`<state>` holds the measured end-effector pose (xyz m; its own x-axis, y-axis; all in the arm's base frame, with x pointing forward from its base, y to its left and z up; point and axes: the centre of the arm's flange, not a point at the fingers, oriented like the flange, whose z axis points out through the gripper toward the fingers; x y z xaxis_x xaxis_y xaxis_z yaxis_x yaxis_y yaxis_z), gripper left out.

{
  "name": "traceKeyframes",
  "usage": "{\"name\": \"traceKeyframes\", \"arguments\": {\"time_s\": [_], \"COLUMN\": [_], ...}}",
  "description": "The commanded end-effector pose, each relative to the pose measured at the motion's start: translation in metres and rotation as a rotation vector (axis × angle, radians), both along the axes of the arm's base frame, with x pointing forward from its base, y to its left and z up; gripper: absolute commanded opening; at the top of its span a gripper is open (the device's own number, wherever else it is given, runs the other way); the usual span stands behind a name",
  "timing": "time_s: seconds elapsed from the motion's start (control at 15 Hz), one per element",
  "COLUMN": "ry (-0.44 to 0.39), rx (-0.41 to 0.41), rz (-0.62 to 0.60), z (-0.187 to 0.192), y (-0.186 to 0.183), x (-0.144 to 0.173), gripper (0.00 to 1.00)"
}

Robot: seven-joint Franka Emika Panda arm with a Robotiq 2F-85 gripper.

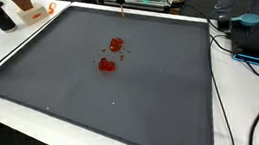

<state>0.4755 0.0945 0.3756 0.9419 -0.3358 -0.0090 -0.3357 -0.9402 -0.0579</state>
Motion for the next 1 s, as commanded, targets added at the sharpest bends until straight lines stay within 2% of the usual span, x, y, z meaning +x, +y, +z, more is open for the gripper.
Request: {"name": "traceKeyframes", "arguments": {"time_s": [0.0,0.47,0.53,0.6,0.93], "ry": [0.000,0.004,0.005,0.015,0.017], "rx": [-0.001,-0.003,-0.003,-0.037,-0.313], "rz": [0.003,0.004,0.004,-0.018,-0.142], "z": [0.001,0.001,0.001,0.001,-0.011], "y": [0.001,0.001,0.001,0.005,0.026], "x": [-0.001,-0.002,-0.002,0.000,0.012], "gripper": [0.12,0.12,0.03,0.03,0.03]}}
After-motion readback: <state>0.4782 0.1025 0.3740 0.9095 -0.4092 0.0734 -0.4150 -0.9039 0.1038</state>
